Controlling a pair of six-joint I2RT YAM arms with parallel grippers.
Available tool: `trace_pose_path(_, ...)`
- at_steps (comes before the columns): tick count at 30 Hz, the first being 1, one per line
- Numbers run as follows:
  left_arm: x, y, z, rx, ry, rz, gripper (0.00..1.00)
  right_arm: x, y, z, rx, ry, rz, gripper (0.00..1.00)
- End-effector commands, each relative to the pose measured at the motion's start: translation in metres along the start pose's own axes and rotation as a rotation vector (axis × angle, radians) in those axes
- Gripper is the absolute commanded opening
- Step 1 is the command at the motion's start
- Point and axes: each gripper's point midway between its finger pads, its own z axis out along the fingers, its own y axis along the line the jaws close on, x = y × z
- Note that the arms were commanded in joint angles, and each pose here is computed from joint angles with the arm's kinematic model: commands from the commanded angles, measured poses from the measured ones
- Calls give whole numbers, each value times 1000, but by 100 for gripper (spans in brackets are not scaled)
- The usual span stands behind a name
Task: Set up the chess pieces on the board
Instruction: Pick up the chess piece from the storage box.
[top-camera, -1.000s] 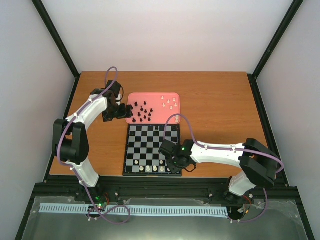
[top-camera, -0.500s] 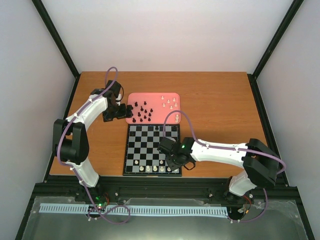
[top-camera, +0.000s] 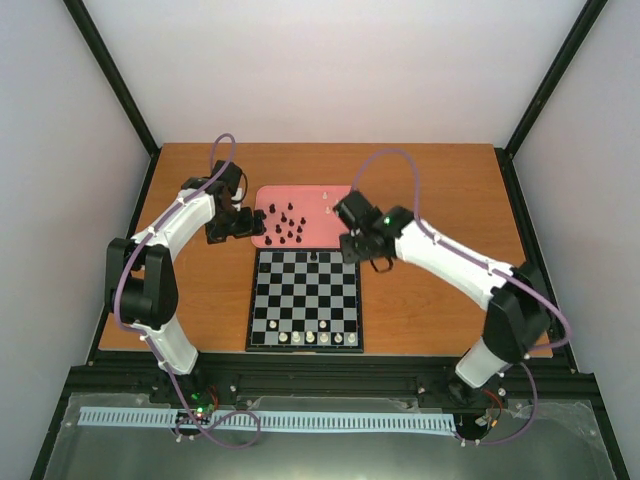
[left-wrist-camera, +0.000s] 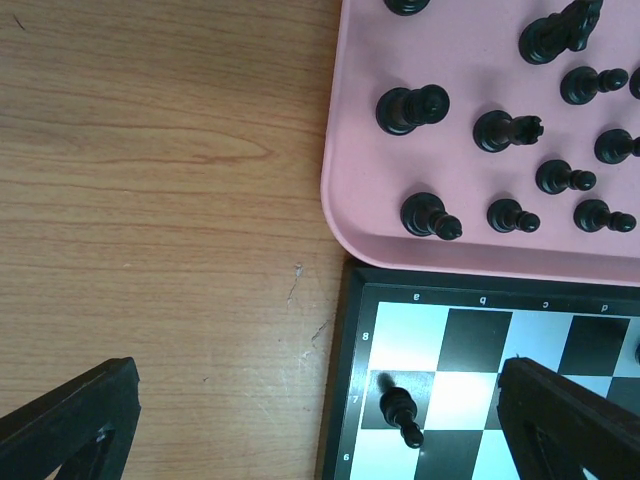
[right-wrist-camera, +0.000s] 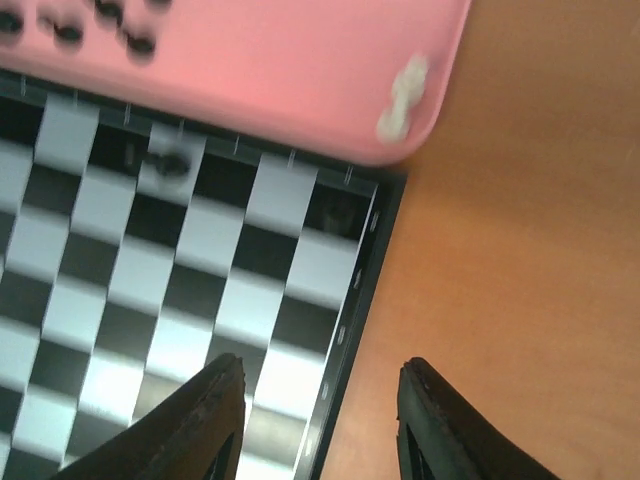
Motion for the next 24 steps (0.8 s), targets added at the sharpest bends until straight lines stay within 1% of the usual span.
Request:
trace_pose_path(1, -13, -8, -9, 23, -39, 4, 100, -54, -21, 18, 40, -13, 18, 42)
trace_pose_path(2, -12, -8, -10, 22, -38, 4, 100, -67, -24, 24, 43, -17, 24, 41)
trace_pose_path(5, -12, -7, -9, 19, -34, 4, 100, -87, -35, 48, 66, 24, 43, 38)
trace_pose_path(6, -11, -7, -9, 22, -33, 4, 100, -89, -38, 60, 67, 49, 50, 38)
trace_pose_path(12, -9, -7, -4, 23, -18, 1, 100, -110, -53, 94, 66, 85, 58, 34)
trace_pose_path(17, -11, -8, 1, 22, -7, 1, 100, -113, -49, 112, 41, 117, 38, 33)
trace_pose_path(24, -9, -7, 7, 16, 7, -1, 100, -101, -46, 131, 26, 175, 28, 33)
